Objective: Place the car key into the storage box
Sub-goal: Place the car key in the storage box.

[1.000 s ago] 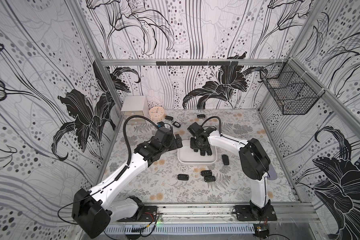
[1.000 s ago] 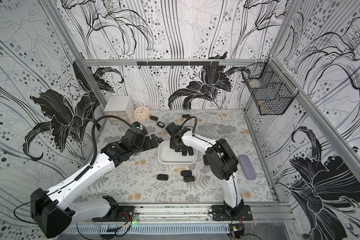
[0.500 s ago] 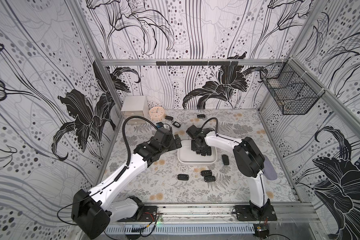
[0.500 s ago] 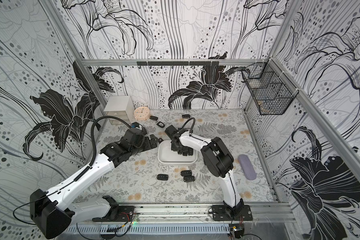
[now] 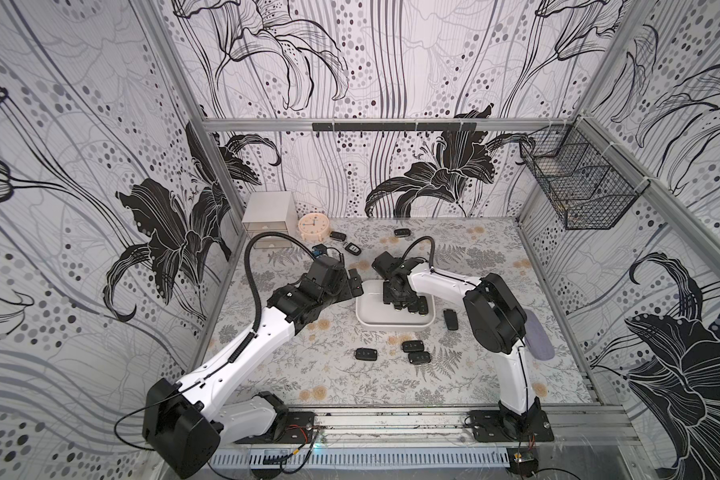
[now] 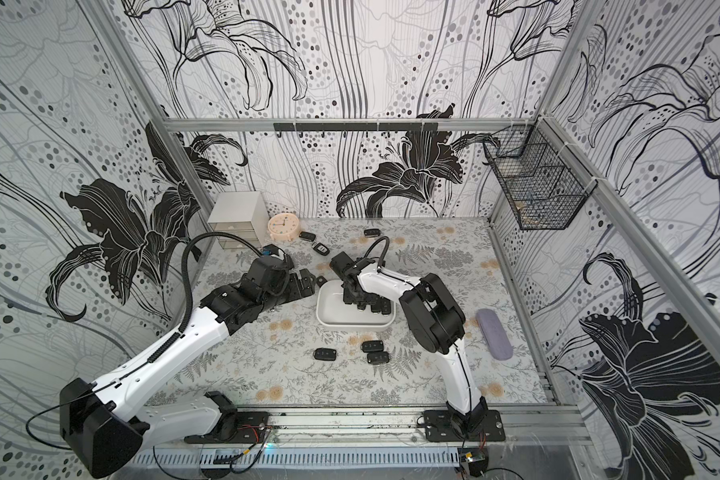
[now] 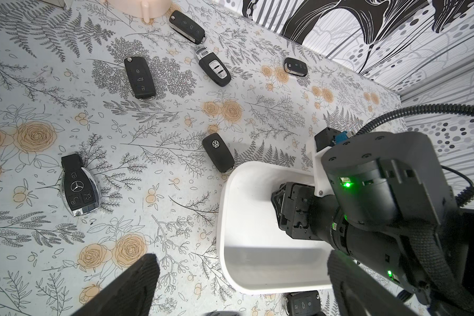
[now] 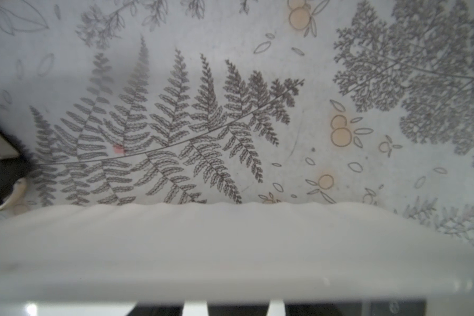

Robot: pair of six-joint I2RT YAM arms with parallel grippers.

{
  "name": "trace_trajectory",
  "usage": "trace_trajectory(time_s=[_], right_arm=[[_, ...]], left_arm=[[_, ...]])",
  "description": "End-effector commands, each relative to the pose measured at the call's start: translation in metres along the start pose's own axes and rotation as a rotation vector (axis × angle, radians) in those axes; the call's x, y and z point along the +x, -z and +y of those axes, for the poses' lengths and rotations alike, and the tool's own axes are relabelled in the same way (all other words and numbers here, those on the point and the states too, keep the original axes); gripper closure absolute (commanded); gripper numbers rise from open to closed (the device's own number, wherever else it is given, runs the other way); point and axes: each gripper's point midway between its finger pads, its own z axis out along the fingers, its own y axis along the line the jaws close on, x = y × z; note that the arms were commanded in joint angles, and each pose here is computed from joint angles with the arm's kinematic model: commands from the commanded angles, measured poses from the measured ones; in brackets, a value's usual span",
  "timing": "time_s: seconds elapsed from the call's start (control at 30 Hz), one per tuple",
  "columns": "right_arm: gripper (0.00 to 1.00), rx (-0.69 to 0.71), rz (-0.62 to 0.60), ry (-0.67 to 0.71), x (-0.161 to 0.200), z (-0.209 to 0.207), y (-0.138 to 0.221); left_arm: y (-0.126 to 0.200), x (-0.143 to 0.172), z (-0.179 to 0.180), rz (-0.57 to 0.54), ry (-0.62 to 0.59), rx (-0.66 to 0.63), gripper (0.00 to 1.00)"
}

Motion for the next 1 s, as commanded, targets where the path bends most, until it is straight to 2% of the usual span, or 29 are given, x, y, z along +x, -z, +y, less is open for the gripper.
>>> trace_trajectory(time_s=[0.0, 0.3, 0.37, 0.43, 0.5, 0.53, 0.8, 0.97], right_arm=[[0.41, -0.045, -0.039, 0.005, -0.01, 0.005, 0.027], [0.31, -0.207, -0.095, 0.005, -0.014, 0.016, 0.072], [0.22, -0.243, -0.112, 0.004, -0.014, 0.017, 0.082], [0.17, -0.267, -0.123, 0.009, -0.012, 0.017, 0.089], [0.04, -0.285, -0.123, 0.015, -0.009, 0.017, 0.094], [0.0, -0.296, -0.122, 0.019, -0.007, 0.017, 0.096], [0.0, -0.341, -0.123, 0.08, 0.021, 0.016, 0.111], [0.0, -0.364, -0.161, 0.119, 0.037, 0.009, 0.127]], left_arm=[[0.001, -0.003, 0.005, -0.019, 0.014, -0.013, 0.01], [-0.012, -0.003, 0.024, -0.018, 0.042, -0.064, 0.01], [-0.016, -0.003, 0.035, -0.011, 0.083, -0.093, 0.01], [-0.02, -0.002, 0.046, -0.003, 0.11, -0.119, 0.01], [-0.025, 0.001, 0.056, 0.017, 0.136, -0.142, 0.01], [-0.026, 0.003, 0.06, 0.027, 0.151, -0.15, 0.01], [-0.038, 0.015, 0.068, 0.077, 0.175, -0.171, 0.0], [-0.038, 0.03, 0.075, 0.146, 0.262, -0.225, 0.05]])
